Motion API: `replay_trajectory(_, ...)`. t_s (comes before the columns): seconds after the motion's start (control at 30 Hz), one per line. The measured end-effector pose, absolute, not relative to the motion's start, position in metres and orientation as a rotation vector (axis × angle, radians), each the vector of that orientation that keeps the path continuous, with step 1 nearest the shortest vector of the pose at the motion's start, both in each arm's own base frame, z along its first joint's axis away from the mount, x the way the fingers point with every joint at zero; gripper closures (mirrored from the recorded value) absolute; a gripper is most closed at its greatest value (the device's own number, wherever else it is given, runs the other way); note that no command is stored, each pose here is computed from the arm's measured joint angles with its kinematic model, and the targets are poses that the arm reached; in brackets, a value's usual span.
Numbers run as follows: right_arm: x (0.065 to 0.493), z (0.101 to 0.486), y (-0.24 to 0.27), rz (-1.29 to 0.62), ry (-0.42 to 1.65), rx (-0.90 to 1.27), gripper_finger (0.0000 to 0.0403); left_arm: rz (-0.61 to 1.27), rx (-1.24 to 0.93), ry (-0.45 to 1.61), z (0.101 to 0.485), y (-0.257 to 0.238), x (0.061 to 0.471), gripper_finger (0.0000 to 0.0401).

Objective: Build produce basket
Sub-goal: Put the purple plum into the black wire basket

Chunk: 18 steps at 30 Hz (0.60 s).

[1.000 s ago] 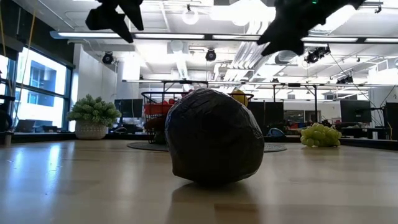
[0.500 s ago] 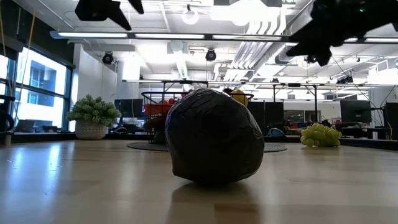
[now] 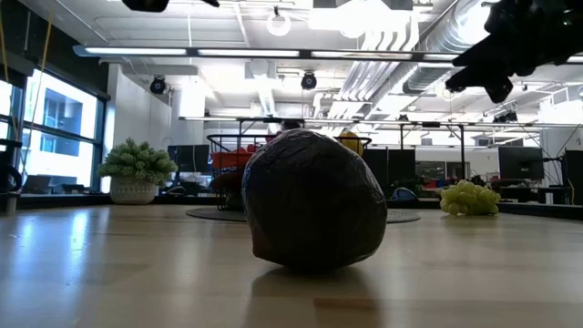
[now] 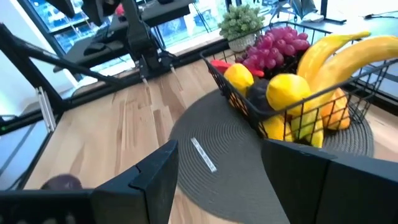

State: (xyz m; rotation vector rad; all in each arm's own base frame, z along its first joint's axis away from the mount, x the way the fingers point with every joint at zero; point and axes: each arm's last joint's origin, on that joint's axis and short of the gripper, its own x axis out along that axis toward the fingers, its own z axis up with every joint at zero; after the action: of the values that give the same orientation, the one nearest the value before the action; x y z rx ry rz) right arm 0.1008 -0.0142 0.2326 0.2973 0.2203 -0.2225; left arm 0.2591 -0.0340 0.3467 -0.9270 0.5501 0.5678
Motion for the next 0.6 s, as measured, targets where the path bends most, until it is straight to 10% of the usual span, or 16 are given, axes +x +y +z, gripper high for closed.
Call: replay_trajectory(0.6,0.092,0.23,-0.013,-0.208,0.223,0.29,0.0194,0.593,-0.954,0.577,0.333,-0.046,0.272,0.0203)
